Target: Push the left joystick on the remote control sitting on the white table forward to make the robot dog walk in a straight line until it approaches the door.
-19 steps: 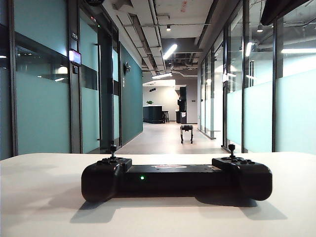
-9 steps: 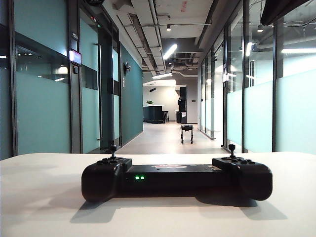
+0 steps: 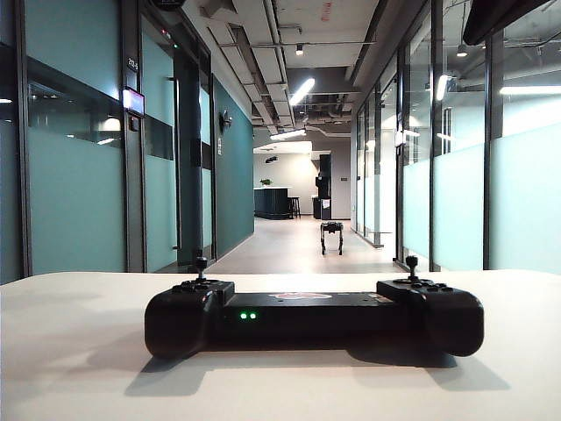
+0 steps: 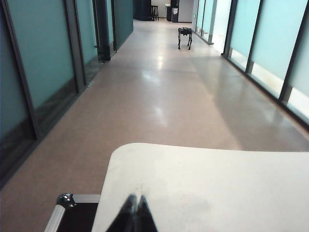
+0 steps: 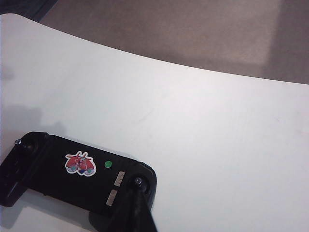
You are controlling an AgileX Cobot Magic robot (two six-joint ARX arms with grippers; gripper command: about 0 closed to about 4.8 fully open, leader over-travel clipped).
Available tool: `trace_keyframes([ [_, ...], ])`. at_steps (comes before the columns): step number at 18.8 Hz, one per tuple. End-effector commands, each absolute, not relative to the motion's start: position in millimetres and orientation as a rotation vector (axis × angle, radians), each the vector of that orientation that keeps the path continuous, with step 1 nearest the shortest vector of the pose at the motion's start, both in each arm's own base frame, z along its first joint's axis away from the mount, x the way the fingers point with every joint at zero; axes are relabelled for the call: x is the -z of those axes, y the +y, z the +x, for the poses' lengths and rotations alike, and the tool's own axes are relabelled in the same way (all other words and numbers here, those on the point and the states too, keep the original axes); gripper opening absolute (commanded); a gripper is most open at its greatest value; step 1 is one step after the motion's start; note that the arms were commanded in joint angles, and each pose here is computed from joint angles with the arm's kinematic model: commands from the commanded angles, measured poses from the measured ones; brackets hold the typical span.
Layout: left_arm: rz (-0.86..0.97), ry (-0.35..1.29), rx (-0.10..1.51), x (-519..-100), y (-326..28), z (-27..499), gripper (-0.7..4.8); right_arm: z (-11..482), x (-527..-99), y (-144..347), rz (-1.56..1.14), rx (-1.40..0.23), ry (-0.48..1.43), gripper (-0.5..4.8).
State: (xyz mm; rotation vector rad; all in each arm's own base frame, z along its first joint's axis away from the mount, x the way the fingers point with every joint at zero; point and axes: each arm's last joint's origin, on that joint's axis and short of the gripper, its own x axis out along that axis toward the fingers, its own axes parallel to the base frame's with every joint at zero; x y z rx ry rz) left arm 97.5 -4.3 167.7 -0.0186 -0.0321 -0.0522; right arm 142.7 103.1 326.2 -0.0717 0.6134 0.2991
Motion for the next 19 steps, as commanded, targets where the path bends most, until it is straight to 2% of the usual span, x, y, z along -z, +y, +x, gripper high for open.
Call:
trace_keyframes([
  [1, -0.027, -0.038, -0.004, -168.9, -2.6, 97.4, -0.05, 142.8, -329.7, 103.1, -0.064, -0.3, 0.588, -0.01],
  [19, -0.002, -0.026, -0.026, -167.8, -2.0, 97.4, -0.05, 142.8, -329.6, 103.2, -0.064, -0.3, 0.589, -0.01],
])
